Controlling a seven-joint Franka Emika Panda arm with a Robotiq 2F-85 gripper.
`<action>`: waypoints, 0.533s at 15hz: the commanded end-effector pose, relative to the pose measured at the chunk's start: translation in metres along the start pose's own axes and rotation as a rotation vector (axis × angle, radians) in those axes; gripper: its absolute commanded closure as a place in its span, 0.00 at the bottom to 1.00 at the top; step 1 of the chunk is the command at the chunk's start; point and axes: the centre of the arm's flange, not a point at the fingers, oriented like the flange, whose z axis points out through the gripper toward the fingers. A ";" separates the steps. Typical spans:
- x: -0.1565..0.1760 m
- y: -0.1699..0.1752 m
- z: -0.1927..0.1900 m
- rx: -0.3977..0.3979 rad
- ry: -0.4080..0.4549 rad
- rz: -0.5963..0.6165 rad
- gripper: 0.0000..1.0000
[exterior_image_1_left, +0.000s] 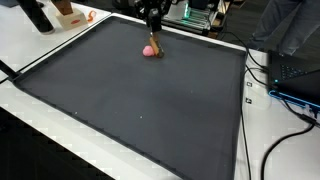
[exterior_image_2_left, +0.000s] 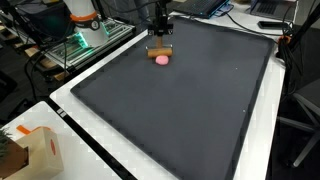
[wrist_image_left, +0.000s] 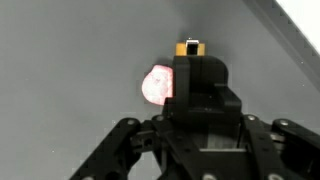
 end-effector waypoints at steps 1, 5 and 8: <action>0.002 0.008 0.005 -0.021 0.012 0.013 0.76; 0.000 0.010 0.000 -0.035 0.017 0.023 0.76; 0.000 0.017 0.001 -0.043 0.017 0.038 0.76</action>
